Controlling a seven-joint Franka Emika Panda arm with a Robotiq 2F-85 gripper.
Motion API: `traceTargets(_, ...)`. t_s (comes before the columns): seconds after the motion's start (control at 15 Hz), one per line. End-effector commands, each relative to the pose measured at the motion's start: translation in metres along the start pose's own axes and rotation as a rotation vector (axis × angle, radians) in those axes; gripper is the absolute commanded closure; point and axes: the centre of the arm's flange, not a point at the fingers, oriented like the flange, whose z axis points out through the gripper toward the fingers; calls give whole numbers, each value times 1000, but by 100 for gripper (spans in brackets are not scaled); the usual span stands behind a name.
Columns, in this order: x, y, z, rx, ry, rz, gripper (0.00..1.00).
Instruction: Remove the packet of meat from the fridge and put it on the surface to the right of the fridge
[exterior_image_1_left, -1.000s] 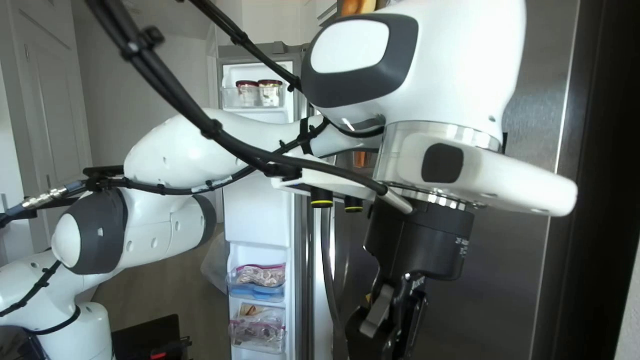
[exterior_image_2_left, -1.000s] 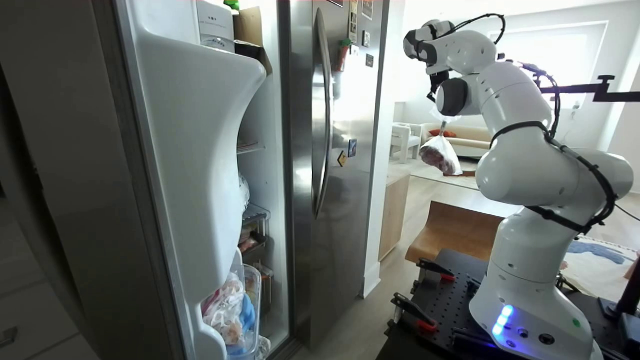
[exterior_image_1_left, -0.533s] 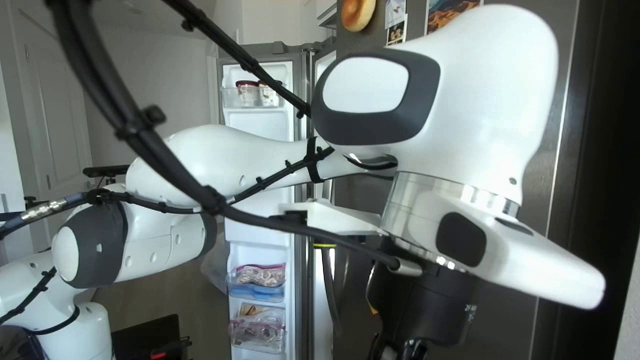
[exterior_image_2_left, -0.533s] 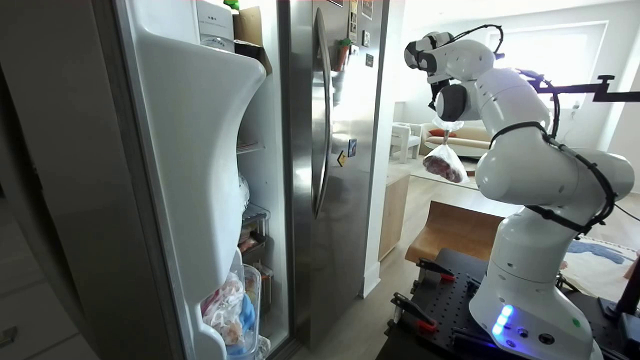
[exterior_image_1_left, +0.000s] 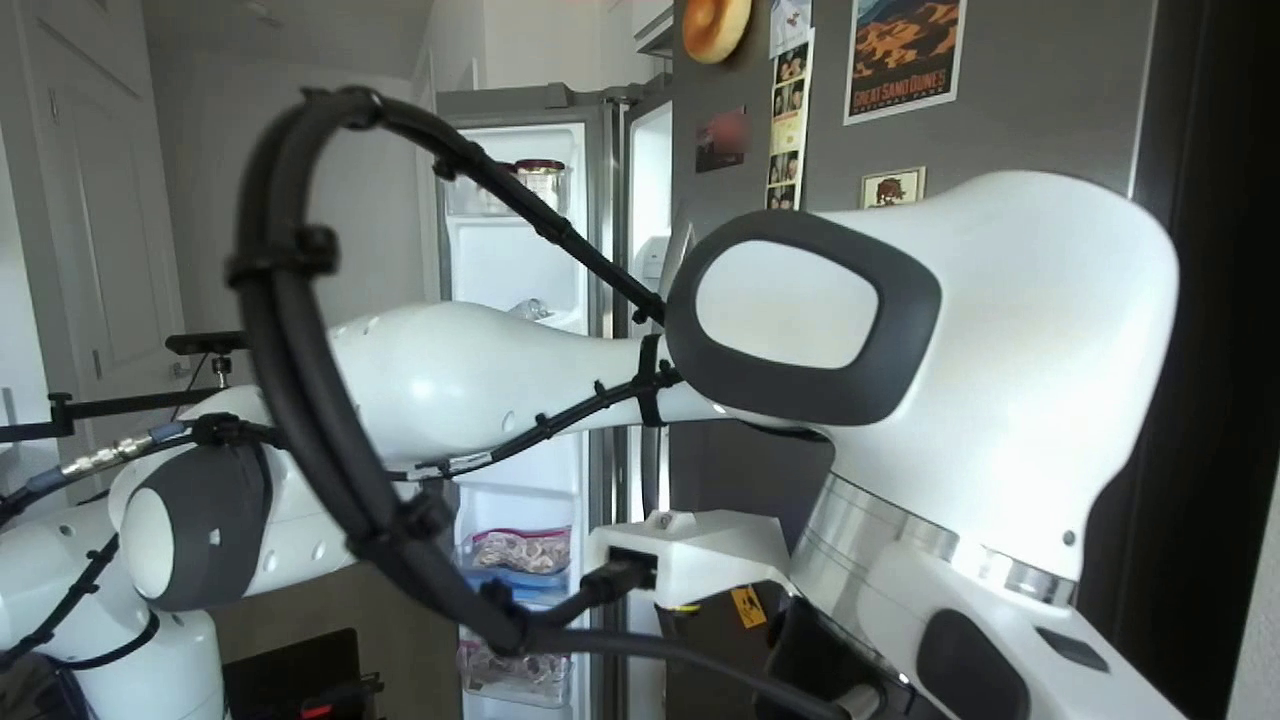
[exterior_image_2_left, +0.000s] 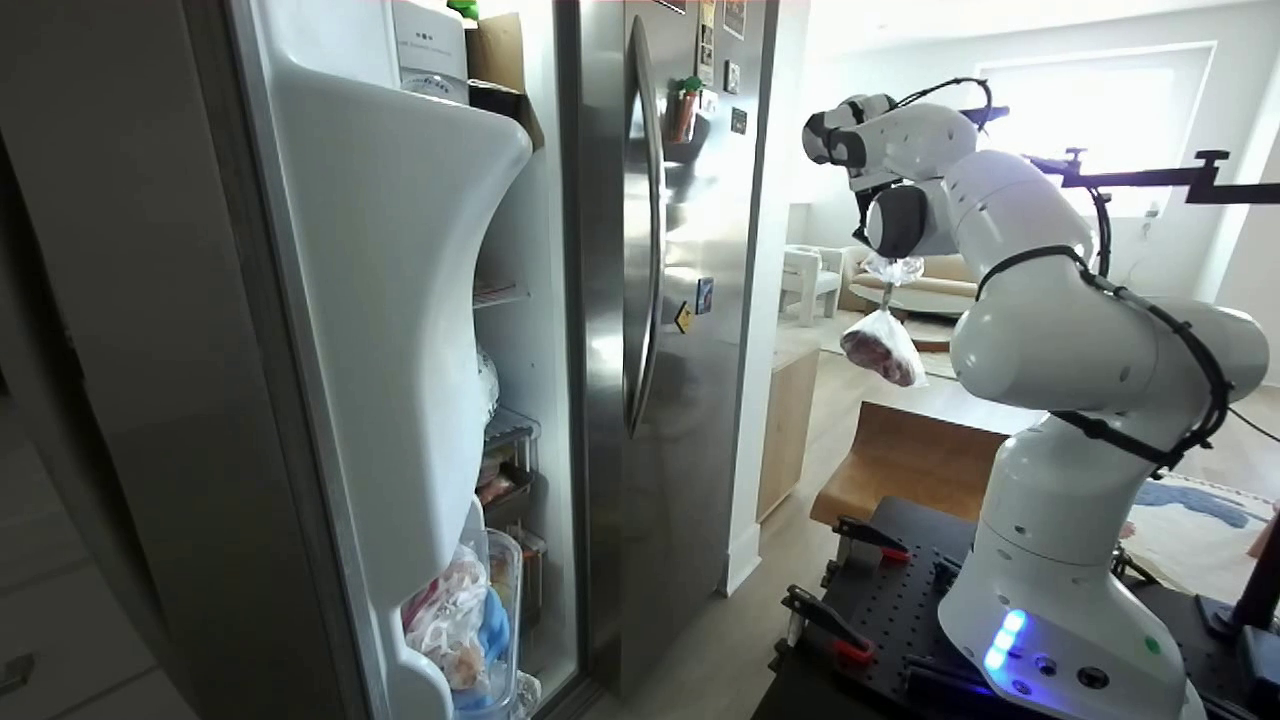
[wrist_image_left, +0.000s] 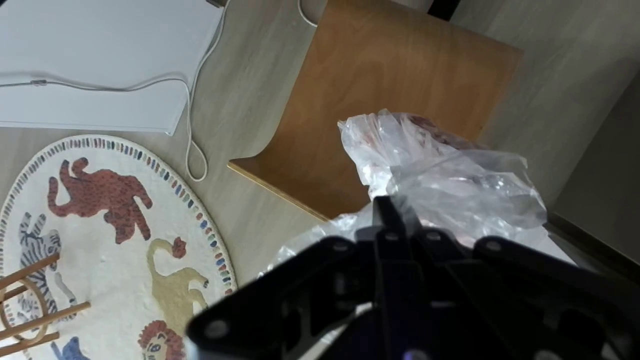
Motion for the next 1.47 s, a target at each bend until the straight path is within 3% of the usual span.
traceTargets(0.0,-36,2,31,-38,-13,-11,100)
traceTargets(0.93,-18,20,90,-168,-109,42,100)
traceTargets(1.4,-13,25,115,-185,-131,53,100)
